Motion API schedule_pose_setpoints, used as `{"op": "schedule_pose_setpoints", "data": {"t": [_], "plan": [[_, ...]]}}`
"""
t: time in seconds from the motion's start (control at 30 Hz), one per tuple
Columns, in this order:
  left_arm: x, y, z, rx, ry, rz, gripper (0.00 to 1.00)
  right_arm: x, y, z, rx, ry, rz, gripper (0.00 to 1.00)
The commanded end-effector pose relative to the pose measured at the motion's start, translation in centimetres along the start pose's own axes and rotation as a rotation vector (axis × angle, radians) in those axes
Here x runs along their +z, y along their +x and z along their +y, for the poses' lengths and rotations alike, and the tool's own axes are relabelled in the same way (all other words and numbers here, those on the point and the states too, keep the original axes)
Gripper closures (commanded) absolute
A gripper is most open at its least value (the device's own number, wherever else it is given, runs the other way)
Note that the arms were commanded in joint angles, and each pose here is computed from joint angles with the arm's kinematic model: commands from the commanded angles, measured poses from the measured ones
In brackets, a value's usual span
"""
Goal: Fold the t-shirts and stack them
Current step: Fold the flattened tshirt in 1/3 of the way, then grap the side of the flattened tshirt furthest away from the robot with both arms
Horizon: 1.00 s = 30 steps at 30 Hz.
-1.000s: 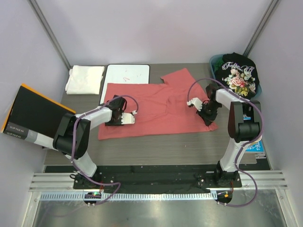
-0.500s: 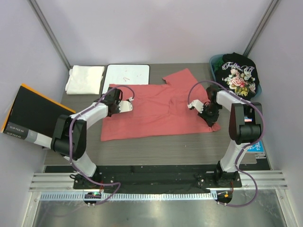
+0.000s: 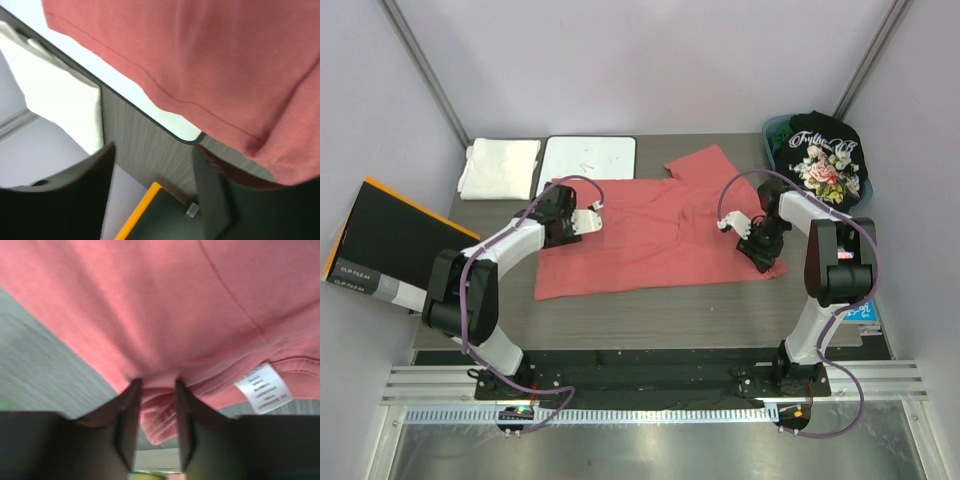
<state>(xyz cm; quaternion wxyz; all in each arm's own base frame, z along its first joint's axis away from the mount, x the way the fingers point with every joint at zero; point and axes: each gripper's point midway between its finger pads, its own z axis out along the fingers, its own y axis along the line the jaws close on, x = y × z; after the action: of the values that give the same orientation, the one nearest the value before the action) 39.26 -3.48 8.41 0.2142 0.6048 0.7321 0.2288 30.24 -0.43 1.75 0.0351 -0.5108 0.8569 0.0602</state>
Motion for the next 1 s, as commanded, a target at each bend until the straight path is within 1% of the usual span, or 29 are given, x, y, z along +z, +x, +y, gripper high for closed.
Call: {"op": "schedule_pose_setpoints", "data": {"t": [0.0,0.03,0.07,0.1,0.13,0.17,0.2,0.27,0.3,0.33,0.37,0.4,0.43,0.47,0.5,0.53,0.57,0.6,0.63,0.67,0.7,0.77,0.9,0.97], "plan": [[-1.7,-1.2,6.2,-0.182,-0.204,-0.086,0.22,-5.2,-4.5,-0.1,0.007,0.005,-0.218,0.47],[-2.1,-1.6,7.0,-0.231,-0.226,-0.109,0.19,-6.4,-5.9,-0.5,0.024,0.006,-0.280,0.44],[-2.2,-1.9,7.9,-0.254,-0.244,-0.123,0.15,-7.5,-7.2,-0.8,0.080,0.009,-0.333,0.42],[-2.7,-2.5,9.6,-0.282,-0.288,-0.150,0.10,-9.3,-9.8,-2.5,0.091,0.033,-0.424,0.41],[-2.7,-2.8,10.4,-0.312,-0.309,-0.161,0.08,-10.2,-11.0,-3.6,0.123,0.054,-0.466,0.40],[-1.7,-3.1,11.0,-0.326,-0.323,-0.156,0.05,-10.9,-12.0,-4.8,0.172,0.076,-0.501,0.40],[-1.8,-3.5,12.6,-0.340,-0.356,-0.164,0.02,-11.7,-14.0,-7.6,0.247,0.127,-0.563,0.40],[-0.6,-3.3,14.0,-0.367,-0.387,-0.120,0.01,-12.3,-15.9,-10.9,0.294,0.198,-0.627,0.40],[0.8,-3.6,14.8,-0.366,-0.392,-0.101,0.00,-13.5,-17.0,-12.5,0.354,0.228,-0.673,0.40],[1.8,-3.5,15.0,-0.361,-0.396,-0.071,0.00,-11.7,-17.6,-14.1,0.402,0.225,-0.670,0.40],[2.5,-3.3,15.4,-0.345,-0.397,-0.055,0.00,-11.6,-17.9,-15.8,0.433,0.261,-0.676,0.40],[4.0,-3.5,15.7,-0.332,-0.391,-0.043,0.00,-13.5,-19.2,-17.7,0.431,0.308,-0.730,0.40],[4.7,-3.4,16.0,-0.325,-0.393,-0.036,0.00,-11.1,-19.6,-18.9,0.462,0.286,-0.715,0.40],[4.8,-3.5,17.2,-0.326,-0.410,-0.040,0.00,-11.1,-19.9,-19.9,0.478,0.311,-0.722,0.40],[5.5,-3.5,17.3,-0.296,-0.406,-0.029,0.00,-12.1,-20.8,-21.6,0.479,0.357,-0.764,0.40],[6.9,-3.4,17.0,-0.282,-0.391,-0.011,0.00,-11.7,-21.2,-22.3,0.495,0.358,-0.773,0.40],[7.1,-3.4,17.9,-0.277,-0.403,-0.008,0.00,-9.9,-21.3,-23.2,0.513,0.350,-0.765,0.40],[7.6,-3.3,18.1,-0.258,-0.400,0.001,0.00,-10.9,-22.0,-24.3,0.513,0.377,-0.801,0.40],[8.9,-3.3,17.8,-0.248,-0.385,0.012,0.00,-10.5,-22.2,-24.7,0.523,0.375,-0.807,0.41],[8.7,-3.2,18.8,-0.254,-0.402,0.013,0.00,-9.1,-22.5,-25.2,0.549,0.361,-0.807,0.41],[8.9,-3.1,19.1,-0.255,-0.401,0.020,0.00,-9.7,-22.8,-25.8,0.556,0.377,-0.833,0.41],[9.5,-2.9,19.3,-0.267,-0.380,0.020,0.00,-9.3,-23.2,-26.5,0.576,0.383,-0.853,0.41],[10.5,-2.7,19.1,-0.252,-0.341,-0.008,0.00,-7.8,-23.4,-27.0,0.594,0.375,-0.870,0.41],[10.8,-2.8,18.8,-0.239,-0.292,-0.027,0.01,-7.4,-23.6,-27.1,0.586,0.370,-0.879,0.41]]}}
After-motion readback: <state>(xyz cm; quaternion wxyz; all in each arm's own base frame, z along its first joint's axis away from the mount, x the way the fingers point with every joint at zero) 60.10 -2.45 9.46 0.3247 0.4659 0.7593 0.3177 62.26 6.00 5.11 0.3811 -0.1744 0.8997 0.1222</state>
